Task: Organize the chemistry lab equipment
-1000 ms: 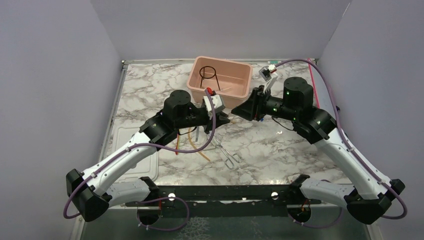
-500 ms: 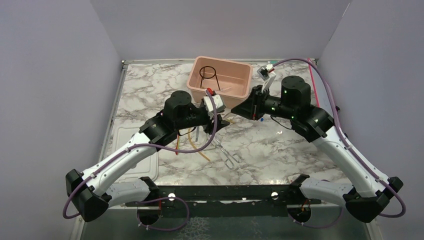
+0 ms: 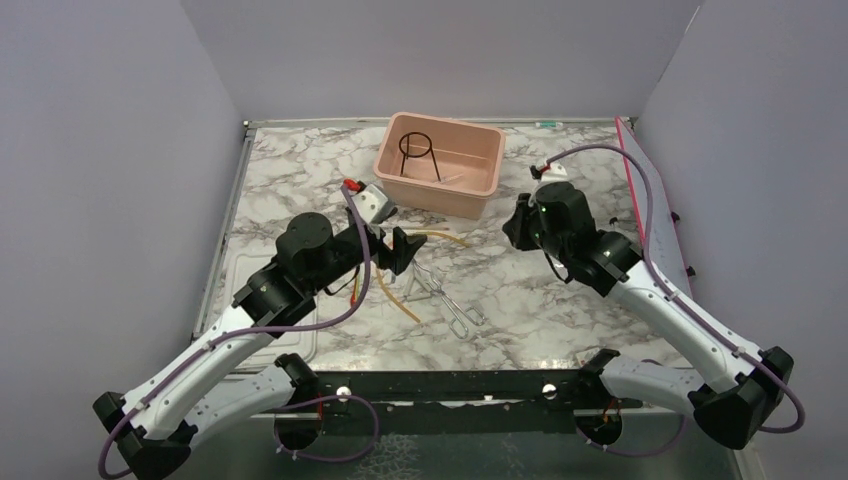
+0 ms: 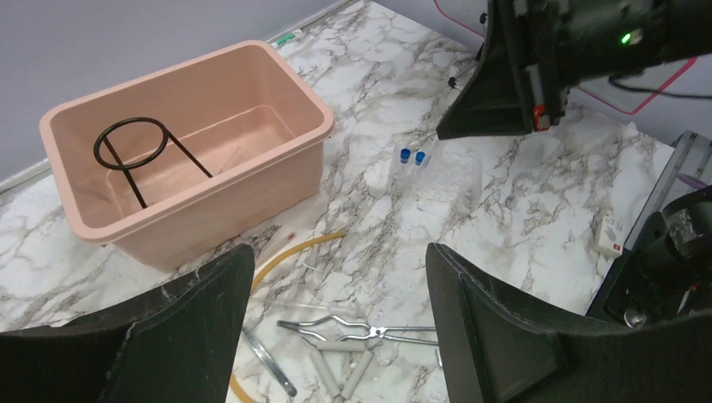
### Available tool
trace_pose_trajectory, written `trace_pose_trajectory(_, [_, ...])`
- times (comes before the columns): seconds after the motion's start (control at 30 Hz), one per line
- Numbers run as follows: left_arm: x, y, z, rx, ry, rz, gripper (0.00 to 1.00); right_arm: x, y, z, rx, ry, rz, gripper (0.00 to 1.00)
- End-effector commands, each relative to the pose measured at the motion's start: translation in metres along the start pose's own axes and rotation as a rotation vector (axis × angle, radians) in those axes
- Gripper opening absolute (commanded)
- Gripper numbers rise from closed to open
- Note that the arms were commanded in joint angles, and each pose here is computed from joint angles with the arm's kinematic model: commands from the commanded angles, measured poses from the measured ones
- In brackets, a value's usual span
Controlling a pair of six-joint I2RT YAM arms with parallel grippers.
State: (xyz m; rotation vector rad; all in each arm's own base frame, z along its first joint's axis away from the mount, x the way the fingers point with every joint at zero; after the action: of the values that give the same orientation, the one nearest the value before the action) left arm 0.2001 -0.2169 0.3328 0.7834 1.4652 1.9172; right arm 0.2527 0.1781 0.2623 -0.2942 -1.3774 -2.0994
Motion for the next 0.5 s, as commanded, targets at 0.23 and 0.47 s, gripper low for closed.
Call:
trace_pose_trajectory(0.23, [0.011,-0.017,-0.004,0.081,0.042,-0.049,0.78,-0.024,-0.038,-0.086,-0.074,-0.427,-0.114,0.09])
trace_pose_trajectory(0.47, [0.010,-0.023,-0.004,0.089,0.045,-0.031,0.78,-0.042,-0.046,-0.106,-0.109,-0.518,-0.106,0.09])
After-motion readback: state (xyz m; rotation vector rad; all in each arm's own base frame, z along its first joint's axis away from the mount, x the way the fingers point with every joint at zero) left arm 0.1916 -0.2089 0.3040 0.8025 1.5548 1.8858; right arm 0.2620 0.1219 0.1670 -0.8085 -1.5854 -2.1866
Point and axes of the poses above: each gripper's point midway between its finger pads, its own x axis back along the fingers, its own z axis along the line the jaws close on, y = z × x, the point moved 3 cm from there along x, back along the fingers, and after that the axes turned 14 degrees about -x, right-handed, at the moved point
